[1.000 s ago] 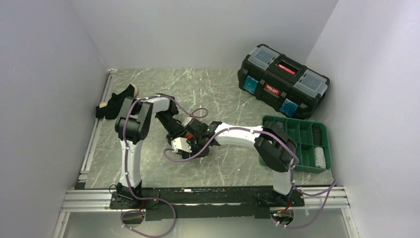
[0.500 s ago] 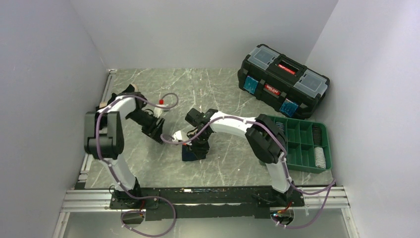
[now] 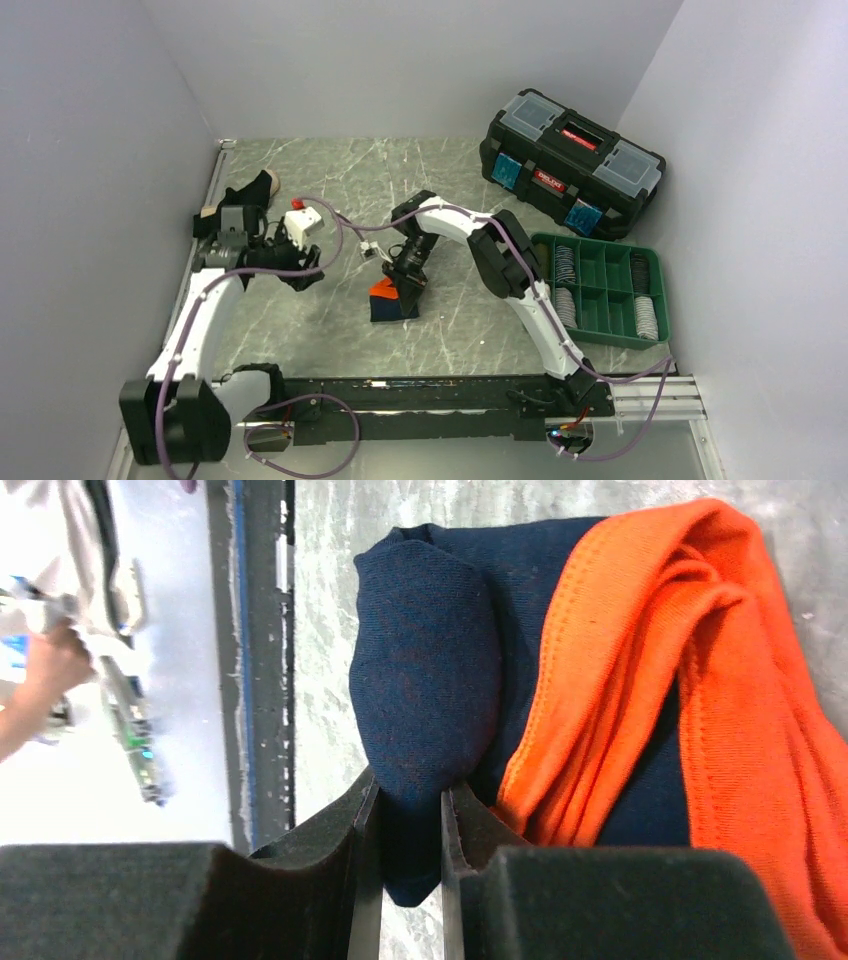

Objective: Roll the underwear
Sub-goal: Roll the underwear to the center of the board.

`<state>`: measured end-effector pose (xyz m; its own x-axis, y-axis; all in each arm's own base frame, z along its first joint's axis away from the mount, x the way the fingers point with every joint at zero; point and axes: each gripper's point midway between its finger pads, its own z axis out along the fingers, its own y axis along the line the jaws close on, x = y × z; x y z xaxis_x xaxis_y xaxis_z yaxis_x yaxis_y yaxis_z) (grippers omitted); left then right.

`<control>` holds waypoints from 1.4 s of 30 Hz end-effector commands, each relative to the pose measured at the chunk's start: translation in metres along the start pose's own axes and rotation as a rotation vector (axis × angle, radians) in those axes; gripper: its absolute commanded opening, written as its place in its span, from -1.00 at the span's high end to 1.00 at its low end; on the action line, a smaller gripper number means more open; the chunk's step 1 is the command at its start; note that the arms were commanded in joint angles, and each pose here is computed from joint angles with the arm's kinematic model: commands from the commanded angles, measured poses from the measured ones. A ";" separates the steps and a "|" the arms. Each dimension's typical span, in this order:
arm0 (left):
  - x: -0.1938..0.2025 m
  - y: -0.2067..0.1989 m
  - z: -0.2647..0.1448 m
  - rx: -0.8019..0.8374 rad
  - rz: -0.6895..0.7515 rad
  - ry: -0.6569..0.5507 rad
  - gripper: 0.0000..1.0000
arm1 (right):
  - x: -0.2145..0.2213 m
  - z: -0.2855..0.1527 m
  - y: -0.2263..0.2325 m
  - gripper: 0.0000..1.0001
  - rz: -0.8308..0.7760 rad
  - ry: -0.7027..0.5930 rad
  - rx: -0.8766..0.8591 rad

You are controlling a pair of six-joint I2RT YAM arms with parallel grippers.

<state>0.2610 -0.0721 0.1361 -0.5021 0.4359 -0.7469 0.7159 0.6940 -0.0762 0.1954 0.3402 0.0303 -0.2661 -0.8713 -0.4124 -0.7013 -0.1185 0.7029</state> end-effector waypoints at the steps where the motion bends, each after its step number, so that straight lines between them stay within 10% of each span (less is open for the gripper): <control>1: -0.027 -0.038 0.002 0.054 0.248 -0.105 -0.47 | 0.013 -0.001 -0.001 1.00 0.076 0.023 -0.091; 26: 0.005 -0.145 0.135 0.263 0.626 0.242 -0.76 | 0.019 0.016 -0.017 1.00 0.095 0.073 -0.093; 42: 0.056 -0.153 0.145 0.347 0.583 0.425 0.82 | 0.011 0.009 -0.013 0.65 0.098 0.050 -0.060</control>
<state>0.1985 -0.2339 0.0203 -0.0809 0.8984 -0.4317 0.9940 0.1045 0.0312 0.1919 0.3389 0.0281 -0.3761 -0.8834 -0.2796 -0.5575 -0.0253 0.8298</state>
